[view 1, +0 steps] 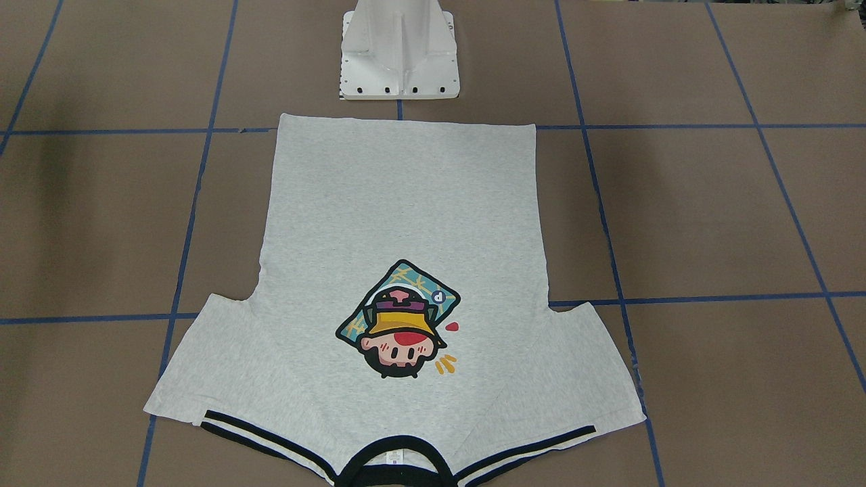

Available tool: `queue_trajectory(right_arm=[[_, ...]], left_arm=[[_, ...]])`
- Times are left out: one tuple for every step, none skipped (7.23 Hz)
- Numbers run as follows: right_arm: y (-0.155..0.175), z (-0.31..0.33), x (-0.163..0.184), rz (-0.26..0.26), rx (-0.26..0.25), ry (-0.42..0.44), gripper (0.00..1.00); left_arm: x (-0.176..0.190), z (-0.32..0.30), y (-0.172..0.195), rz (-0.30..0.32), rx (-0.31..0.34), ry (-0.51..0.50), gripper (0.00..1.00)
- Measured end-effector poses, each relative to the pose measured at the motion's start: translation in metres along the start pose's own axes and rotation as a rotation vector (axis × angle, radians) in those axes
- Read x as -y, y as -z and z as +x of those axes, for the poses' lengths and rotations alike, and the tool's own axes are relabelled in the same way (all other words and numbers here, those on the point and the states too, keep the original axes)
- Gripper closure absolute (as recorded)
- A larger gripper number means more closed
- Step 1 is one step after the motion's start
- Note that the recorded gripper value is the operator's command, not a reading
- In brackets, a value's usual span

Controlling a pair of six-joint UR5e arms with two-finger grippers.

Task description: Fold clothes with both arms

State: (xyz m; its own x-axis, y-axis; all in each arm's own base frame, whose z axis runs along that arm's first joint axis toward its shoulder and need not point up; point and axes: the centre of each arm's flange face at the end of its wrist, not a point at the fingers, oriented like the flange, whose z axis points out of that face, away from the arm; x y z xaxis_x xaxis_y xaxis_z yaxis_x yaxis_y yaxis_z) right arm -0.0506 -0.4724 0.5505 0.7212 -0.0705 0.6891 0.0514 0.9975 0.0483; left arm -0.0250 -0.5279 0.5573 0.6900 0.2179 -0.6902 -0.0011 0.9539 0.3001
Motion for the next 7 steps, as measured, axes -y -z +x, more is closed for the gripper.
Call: queue_trajectory(right_arm=[[-0.007,-0.031,0.019,-0.005,0.001,-0.016,0.00],[-0.016,-0.067,0.046,-0.007,0.004,-0.067,0.00],[-0.025,-0.104,0.079,-0.002,0.011,-0.092,0.00],[-0.038,-0.137,0.114,0.017,0.021,-0.088,0.01],[-0.055,-0.158,0.148,0.051,0.042,-0.090,0.01],[-0.073,-0.175,0.180,0.094,0.069,-0.106,0.01],[-0.090,-0.194,0.214,0.148,0.088,-0.150,0.02]], left_arm=[[0.001,0.001,0.001,0.015,-0.001,-0.015,0.00],[0.001,0.003,0.001,0.031,-0.003,-0.032,0.00],[0.001,0.005,0.001,0.039,-0.005,-0.042,0.00],[0.002,0.007,0.001,0.044,-0.007,-0.049,0.00],[0.002,0.007,0.001,0.045,-0.007,-0.050,0.00],[0.002,0.008,0.001,0.046,-0.008,-0.050,0.00],[0.001,0.008,0.002,0.046,-0.007,-0.050,0.00]])
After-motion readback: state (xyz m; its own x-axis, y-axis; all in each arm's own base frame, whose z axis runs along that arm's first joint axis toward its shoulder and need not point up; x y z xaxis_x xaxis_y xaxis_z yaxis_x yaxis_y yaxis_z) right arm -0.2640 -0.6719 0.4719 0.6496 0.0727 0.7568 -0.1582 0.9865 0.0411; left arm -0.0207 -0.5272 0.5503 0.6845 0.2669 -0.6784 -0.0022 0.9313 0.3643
